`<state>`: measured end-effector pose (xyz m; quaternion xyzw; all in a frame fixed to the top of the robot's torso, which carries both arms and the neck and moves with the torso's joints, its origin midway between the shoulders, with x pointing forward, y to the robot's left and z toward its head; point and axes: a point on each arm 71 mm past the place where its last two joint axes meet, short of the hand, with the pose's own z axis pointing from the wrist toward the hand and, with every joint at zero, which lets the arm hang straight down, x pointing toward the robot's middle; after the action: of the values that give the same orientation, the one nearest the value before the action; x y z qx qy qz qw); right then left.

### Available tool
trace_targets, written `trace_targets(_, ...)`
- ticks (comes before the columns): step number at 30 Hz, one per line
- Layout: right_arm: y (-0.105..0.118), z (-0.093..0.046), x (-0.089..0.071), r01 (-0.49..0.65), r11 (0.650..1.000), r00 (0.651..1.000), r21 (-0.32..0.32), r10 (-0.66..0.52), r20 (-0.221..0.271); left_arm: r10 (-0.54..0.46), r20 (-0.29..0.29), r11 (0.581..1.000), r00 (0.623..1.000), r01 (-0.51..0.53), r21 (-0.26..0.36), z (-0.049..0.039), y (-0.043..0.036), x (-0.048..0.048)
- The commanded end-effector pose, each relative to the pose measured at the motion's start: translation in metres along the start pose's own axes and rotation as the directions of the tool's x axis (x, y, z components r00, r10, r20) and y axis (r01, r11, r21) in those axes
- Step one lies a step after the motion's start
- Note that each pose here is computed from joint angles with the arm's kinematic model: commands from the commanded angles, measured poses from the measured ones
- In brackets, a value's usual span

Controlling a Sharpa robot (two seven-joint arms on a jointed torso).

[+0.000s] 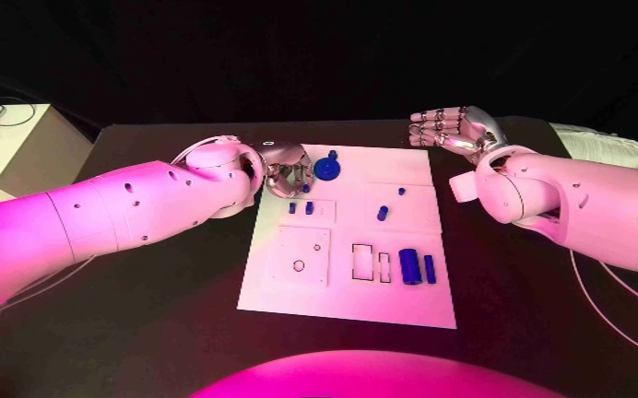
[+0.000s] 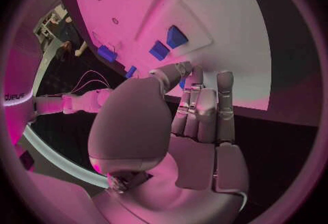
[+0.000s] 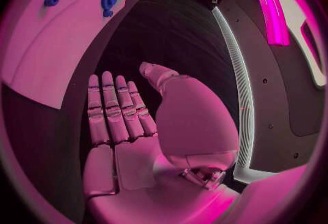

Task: Assemble the parts on the task board

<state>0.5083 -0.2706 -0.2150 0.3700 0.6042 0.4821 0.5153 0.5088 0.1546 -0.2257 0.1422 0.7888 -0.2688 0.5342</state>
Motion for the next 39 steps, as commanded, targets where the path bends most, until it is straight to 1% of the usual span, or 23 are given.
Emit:
trace_targets(1,0.001,0.000,0.001,0.000,1.000,1.000,-0.009,0.000,-0.004,-0.001,0.010,1.000,1.000,0.001,-0.008,-0.0007,0.0009,-0.0007)
trace_targets(8,0.001,-0.001,-0.001,0.016,1.000,1.000,-0.013,-0.016,0.004,-0.004,0.017,1.000,1.000,0.005,-0.026,-0.0045,0.0073,-0.0020)
trace_targets(13,0.001,-0.001,-0.003,0.052,0.998,0.999,-0.028,-0.052,-0.014,-0.015,0.036,0.999,0.999,0.016,-0.042,-0.0106,0.0153,-0.0050)
trace_targets(14,0.001,-0.001,-0.003,0.070,0.997,0.997,-0.035,-0.070,-0.021,-0.031,0.054,0.998,0.998,0.033,-0.045,-0.0131,0.0182,-0.0072)
trace_targets(16,0.001,-0.001,-0.004,0.128,0.990,0.990,-0.053,-0.131,-0.052,-0.092,0.096,0.994,0.991,0.097,-0.050,-0.0173,0.0238,-0.0125)
trace_targets(18,0.002,-0.002,-0.002,0.196,0.978,0.975,-0.077,-0.203,-0.094,-0.199,0.139,0.977,0.970,0.208,-0.051,-0.0218,0.0308,-0.0181)
trace_targets(19,0.003,-0.003,-0.001,0.237,0.967,0.962,-0.094,-0.247,-0.116,-0.262,0.158,0.961,0.952,0.272,-0.047,-0.0239,0.0343,-0.0208)
trace_targets(20,0.004,-0.004,0.001,0.281,0.953,0.945,-0.114,-0.296,-0.138,-0.328,0.176,0.940,0.928,0.340,-0.041,-0.0262,0.0382,-0.0236)
trace_targets(22,0.007,-0.006,0.005,0.389,0.907,0.893,-0.163,-0.415,-0.176,-0.483,0.218,0.868,0.848,0.497,-0.012,-0.0327,0.0477,-0.0301)
trace_targets(24,0.011,-0.007,0.008,0.484,0.852,0.834,-0.201,-0.518,-0.191,-0.604,0.244,0.787,0.759,0.617,0.029,-0.0392,0.0553,-0.0359)
trace_targets(25,0.012,-0.008,0.010,0.519,0.828,0.808,-0.213,-0.556,-0.192,-0.647,0.250,0.751,0.721,0.659,0.042,-0.0417,0.0579,-0.0375)
trace_targets(26,0.013,-0.009,0.010,0.559,0.797,0.777,-0.227,-0.600,-0.190,-0.704,0.253,0.695,0.663,0.717,0.055,-0.0447,0.0610,-0.0391)
trace_targets(28,0.016,-0.010,0.011,0.630,0.736,0.716,-0.246,-0.674,-0.182,-0.817,0.253,0.552,0.518,0.829,0.086,-0.0505,0.0661,-0.0410)
trace_targets(30,0.017,-0.011,0.012,0.681,0.686,0.665,-0.257,-0.726,-0.175,-0.881,0.247,0.440,0.403,0.891,0.116,-0.0554,0.0686,-0.0423)
trace_targets(31,0.017,-0.011,0.012,0.691,0.675,0.655,-0.259,-0.736,-0.174,-0.891,0.245,0.420,0.383,0.899,0.122,-0.0565,0.0689,-0.0426)
trace_targets(32,0.018,-0.012,0.013,0.713,0.650,0.628,-0.263,-0.759,-0.171,-0.910,0.240,0.377,0.339,0.916,0.137,-0.0592,0.0697,-0.0433)
trace_targets(33,0.018,-0.012,0.013,0.730,0.630,0.607,-0.265,-0.776,-0.171,-0.921,0.237,0.349,0.309,0.925,0.148,-0.0613,0.0702,-0.0438)
trace_targets(35,0.019,-0.014,0.016,0.770,0.578,0.552,-0.271,-0.816,-0.173,-0.940,0.227,0.297,0.256,0.939,0.171,-0.0669,0.0713,-0.0449)
trace_targets(37,0.019,-0.016,0.021,0.816,0.505,0.475,-0.280,-0.863,-0.171,-0.949,0.217,0.271,0.230,0.945,0.183,-0.0719,0.0716,-0.0453)
trace_targets(39,0.020,-0.018,0.026,0.849,0.447,0.415,-0.282,-0.894,-0.170,-0.953,0.207,0.259,0.219,0.947,0.191,-0.0758,0.0709,-0.0453)
